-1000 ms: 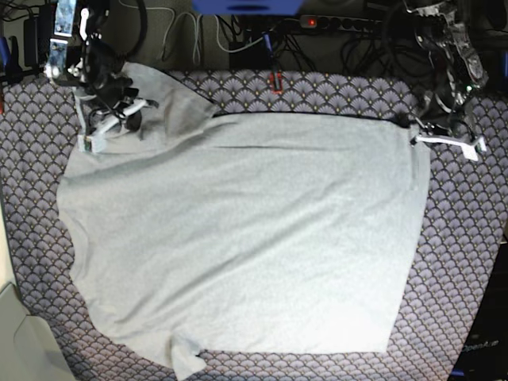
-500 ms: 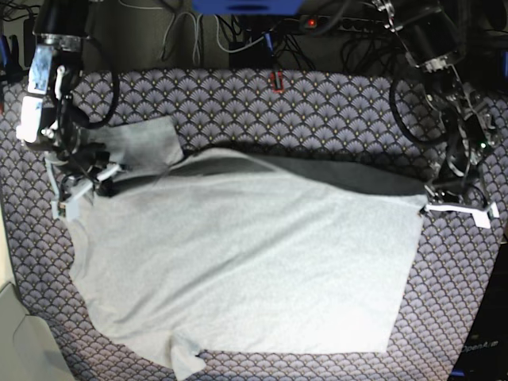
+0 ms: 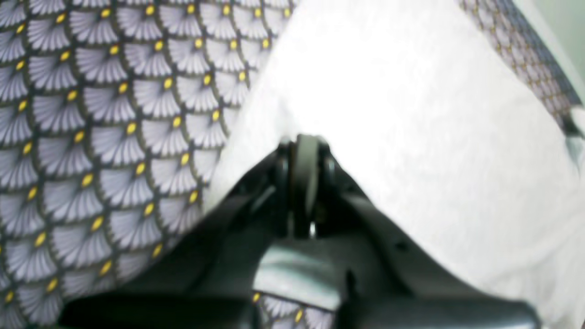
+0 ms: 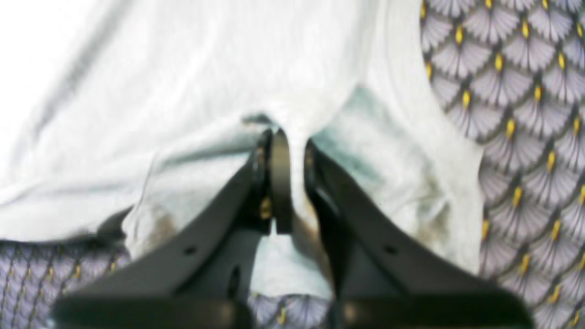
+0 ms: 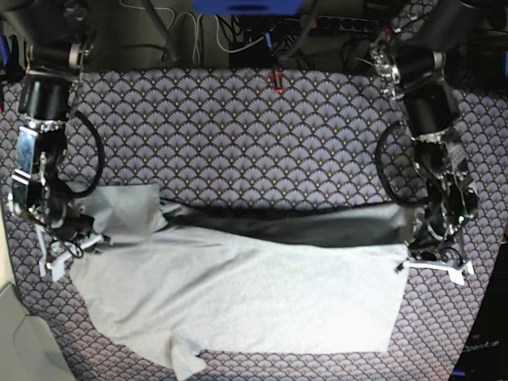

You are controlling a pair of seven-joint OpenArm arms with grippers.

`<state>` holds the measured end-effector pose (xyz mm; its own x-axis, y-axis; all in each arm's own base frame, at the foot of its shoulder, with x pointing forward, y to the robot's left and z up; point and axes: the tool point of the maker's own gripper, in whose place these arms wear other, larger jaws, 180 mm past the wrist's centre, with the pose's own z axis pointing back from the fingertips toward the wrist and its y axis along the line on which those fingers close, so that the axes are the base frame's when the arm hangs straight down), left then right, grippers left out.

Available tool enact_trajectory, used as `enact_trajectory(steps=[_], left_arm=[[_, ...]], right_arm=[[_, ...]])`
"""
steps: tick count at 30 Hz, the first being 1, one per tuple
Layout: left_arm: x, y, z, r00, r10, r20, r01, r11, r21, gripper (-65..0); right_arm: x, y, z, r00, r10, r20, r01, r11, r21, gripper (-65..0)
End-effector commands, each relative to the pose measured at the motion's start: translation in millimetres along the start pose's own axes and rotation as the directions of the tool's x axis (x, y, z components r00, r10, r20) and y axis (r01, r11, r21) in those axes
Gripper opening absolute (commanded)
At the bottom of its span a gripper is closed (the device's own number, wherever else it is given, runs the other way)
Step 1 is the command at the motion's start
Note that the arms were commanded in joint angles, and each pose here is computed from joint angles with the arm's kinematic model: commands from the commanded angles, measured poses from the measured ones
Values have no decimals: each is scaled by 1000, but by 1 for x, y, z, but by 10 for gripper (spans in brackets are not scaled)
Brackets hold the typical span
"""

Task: Fold the T-shirt properly
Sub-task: 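Lift the shoulder edge with both grippers and fold it toward the hem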

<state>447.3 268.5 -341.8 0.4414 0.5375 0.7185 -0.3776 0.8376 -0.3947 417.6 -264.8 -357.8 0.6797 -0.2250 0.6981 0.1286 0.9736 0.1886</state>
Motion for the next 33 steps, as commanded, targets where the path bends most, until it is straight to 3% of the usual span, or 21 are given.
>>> enact_trajectory(steps=[1, 6, 13, 17, 23, 28, 33], left_arm=[[34, -9, 1, 997, -3, 78, 5, 1000, -23, -645], [46, -21, -12, 995, 14, 97, -10, 999, -38, -645], [66, -55, -23, 971, -153, 183, 166, 985, -56, -645], [81, -65, -31, 965, -173, 195, 187, 981, -56, -645], [110, -73, -32, 957, -162, 241, 180, 982, -57, -645], [113, -76, -32, 955, -166, 245, 187, 981, -61, -645], [103, -95, -34, 936, -250, 247, 276, 958, -75, -645]], right_arm=[[30, 2, 3, 998, 23, 67, -23, 1000, 6, -650], [36, 9, -13, 997, 54, 59, -54, 998, 11, -650], [49, 16, -17, 988, 78, 134, -81, 997, 17, -650], [55, 25, -18, 979, 108, 173, -114, 993, 25, -650], [67, 22, -17, 975, 105, 196, -110, 994, 16, -650], [72, 5, -21, 980, 89, 177, -89, 996, -12, -650], [82, 0, -25, 980, 67, 187, -65, 998, -20, -650]])
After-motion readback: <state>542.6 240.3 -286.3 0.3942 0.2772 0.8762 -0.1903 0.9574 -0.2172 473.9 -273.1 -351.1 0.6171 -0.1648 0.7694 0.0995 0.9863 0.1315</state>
